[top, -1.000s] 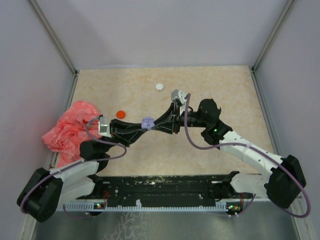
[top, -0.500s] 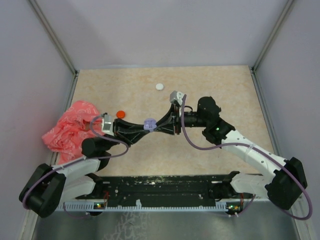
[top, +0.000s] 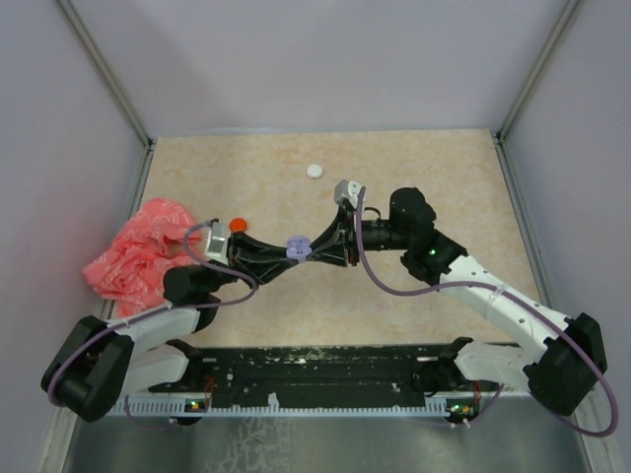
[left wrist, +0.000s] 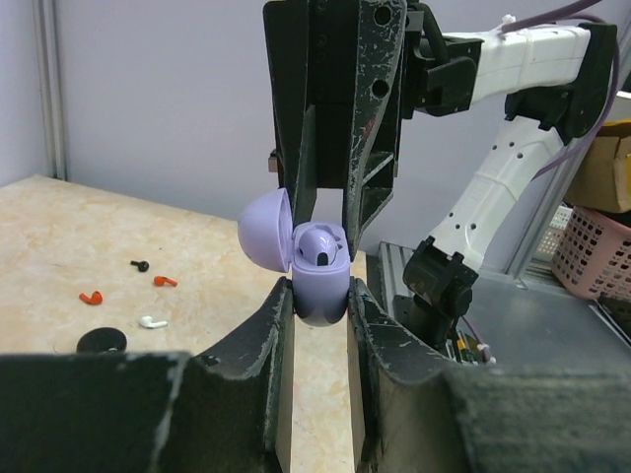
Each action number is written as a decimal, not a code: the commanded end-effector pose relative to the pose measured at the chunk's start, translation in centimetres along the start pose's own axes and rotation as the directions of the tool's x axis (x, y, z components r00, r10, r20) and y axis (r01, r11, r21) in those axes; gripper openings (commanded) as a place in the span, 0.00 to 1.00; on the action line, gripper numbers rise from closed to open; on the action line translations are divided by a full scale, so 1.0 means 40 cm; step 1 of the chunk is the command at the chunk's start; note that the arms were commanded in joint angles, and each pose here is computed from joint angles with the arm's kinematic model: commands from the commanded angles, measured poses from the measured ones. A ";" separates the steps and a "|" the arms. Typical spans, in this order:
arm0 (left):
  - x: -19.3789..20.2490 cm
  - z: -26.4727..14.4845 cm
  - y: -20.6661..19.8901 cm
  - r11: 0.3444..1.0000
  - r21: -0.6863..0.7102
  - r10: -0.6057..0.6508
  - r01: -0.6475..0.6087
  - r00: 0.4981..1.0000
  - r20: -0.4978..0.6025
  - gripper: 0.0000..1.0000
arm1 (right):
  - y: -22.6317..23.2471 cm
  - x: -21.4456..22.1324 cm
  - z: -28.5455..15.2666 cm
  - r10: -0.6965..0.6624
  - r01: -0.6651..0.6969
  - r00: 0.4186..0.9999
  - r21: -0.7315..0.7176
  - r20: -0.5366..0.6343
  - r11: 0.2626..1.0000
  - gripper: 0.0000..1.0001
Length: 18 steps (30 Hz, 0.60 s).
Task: Insert the wireless bluetooth earbuds into the charging case
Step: Pick up the earbud from the center of the board.
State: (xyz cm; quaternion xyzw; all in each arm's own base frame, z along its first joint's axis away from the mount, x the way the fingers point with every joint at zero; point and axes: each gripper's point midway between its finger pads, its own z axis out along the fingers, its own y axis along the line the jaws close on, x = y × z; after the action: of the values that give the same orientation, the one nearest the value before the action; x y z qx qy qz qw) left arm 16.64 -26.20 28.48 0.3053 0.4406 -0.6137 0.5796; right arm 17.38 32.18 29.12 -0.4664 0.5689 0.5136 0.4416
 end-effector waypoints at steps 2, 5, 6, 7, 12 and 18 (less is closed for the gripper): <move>-0.069 0.012 -0.103 0.958 0.184 0.201 -0.220 0.973 0.114 0.00 | 0.029 -0.071 0.017 -0.100 0.102 0.994 -0.042 0.044 0.994 0.19; -0.047 -0.002 -0.057 0.964 0.087 0.243 -0.252 0.964 0.106 0.00 | 0.008 -0.072 0.010 -0.107 0.107 0.994 0.014 0.020 0.994 0.31; -0.037 -0.007 -0.040 0.964 0.051 0.256 -0.261 0.962 0.095 0.00 | -0.003 -0.071 0.006 -0.106 0.105 0.994 0.038 0.012 0.994 0.33; -0.024 -0.013 -0.021 0.963 0.016 0.268 -0.270 0.960 0.077 0.00 | -0.017 -0.069 0.001 -0.104 0.104 0.995 0.067 0.004 0.992 0.35; 0.027 -0.048 0.062 0.938 -0.141 0.319 -0.317 0.948 -0.014 0.00 | -0.096 -0.031 -0.020 -0.068 0.083 0.995 0.228 -0.074 0.970 0.40; 0.053 -0.102 0.131 0.882 -0.306 0.351 -0.357 0.933 -0.078 0.00 | -0.219 0.033 -0.047 0.018 0.035 0.993 0.429 -0.119 0.903 0.41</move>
State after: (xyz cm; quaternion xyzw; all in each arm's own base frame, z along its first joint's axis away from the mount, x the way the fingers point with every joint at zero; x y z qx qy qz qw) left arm 18.92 -24.51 25.24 0.3136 0.4491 -0.4800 0.6852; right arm 21.55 31.02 26.65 -0.4367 0.6535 0.4106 0.4622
